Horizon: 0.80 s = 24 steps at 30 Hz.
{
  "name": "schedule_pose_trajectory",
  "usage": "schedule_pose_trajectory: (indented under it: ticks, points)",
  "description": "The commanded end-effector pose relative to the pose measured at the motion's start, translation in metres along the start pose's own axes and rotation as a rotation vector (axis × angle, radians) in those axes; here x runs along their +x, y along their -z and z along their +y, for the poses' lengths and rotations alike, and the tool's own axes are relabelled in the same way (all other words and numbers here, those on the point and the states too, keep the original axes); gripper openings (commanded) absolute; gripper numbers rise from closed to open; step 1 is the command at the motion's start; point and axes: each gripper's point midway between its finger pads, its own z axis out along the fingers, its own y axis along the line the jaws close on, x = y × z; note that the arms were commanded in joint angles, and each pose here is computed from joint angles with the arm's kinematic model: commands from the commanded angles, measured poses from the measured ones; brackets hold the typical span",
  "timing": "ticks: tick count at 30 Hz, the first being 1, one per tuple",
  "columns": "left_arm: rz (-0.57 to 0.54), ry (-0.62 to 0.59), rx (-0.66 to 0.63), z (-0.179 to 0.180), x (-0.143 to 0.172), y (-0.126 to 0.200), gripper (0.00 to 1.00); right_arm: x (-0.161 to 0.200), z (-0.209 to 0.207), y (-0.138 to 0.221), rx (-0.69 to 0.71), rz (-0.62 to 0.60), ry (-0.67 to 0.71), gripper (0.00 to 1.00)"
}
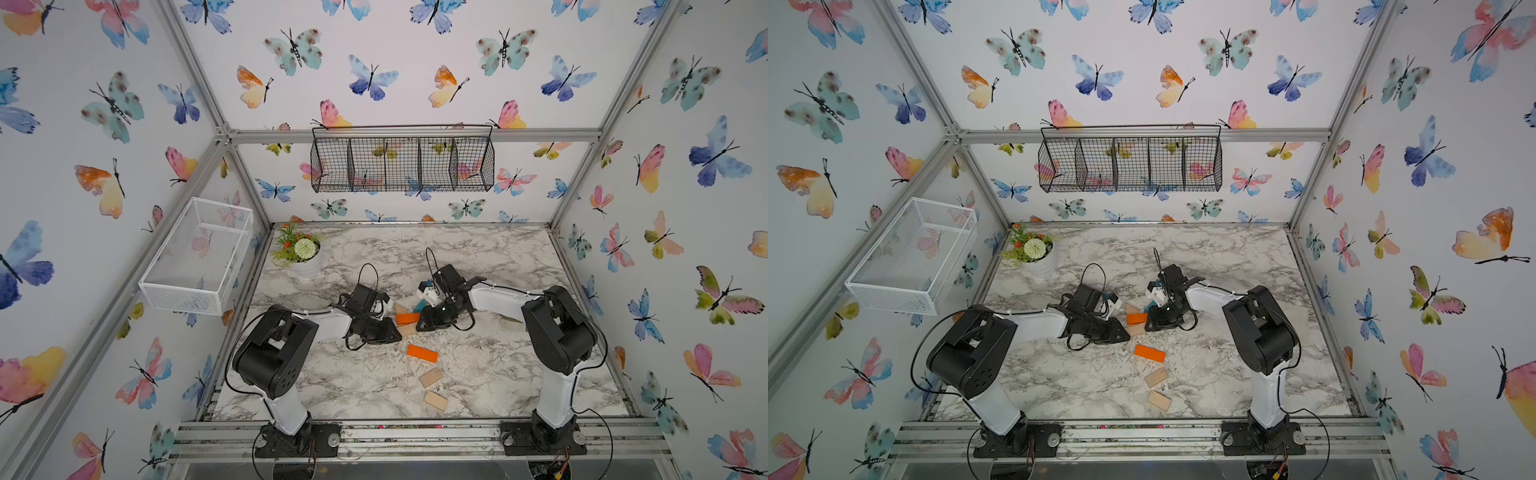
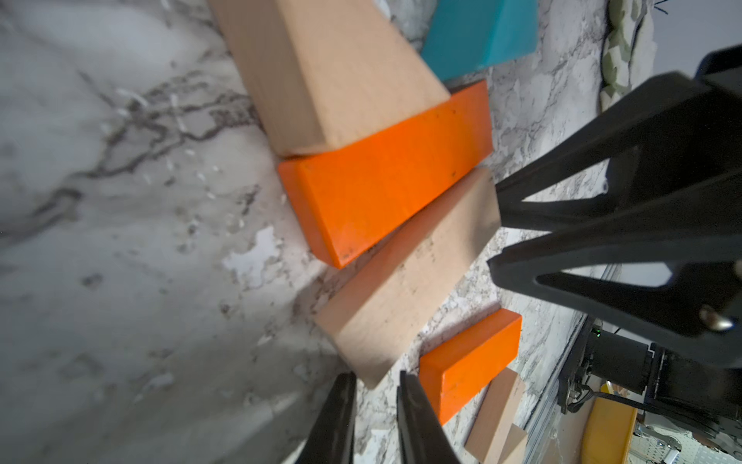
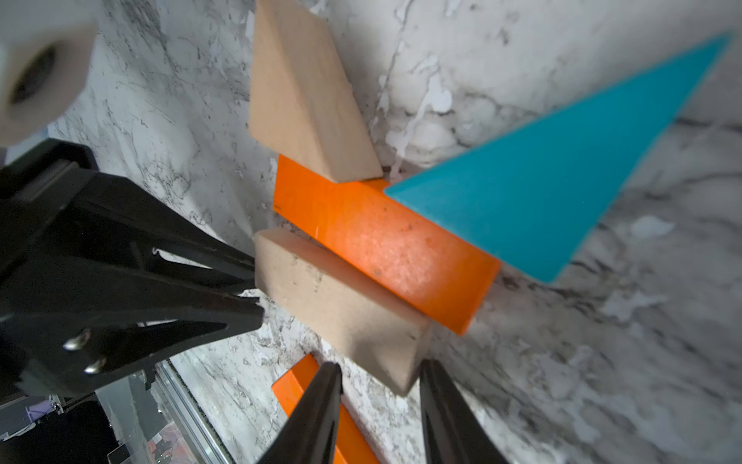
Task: Assemble a carrot with building blocks
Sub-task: Assemble the building block at the center of the board.
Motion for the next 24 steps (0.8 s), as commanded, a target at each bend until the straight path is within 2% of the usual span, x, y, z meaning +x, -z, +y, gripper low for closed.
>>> schedule_pose_trajectory:
  ticks: [1,11,24]
  points:
    - [-0.013,-0.044,0.064,-0.018,-0.013,-0.004,0.23,0.003,0.007,-0.003,-0.024,0.026,0.016,0.38]
    - [-0.011,-0.054,0.069,-0.021,-0.026,-0.011,0.23,0.006,0.003,-0.002,-0.006,0.034,0.02,0.38]
    - [-0.01,-0.045,0.032,-0.013,-0.025,-0.011,0.23,0.001,0.003,-0.005,-0.014,0.035,0.028,0.38]
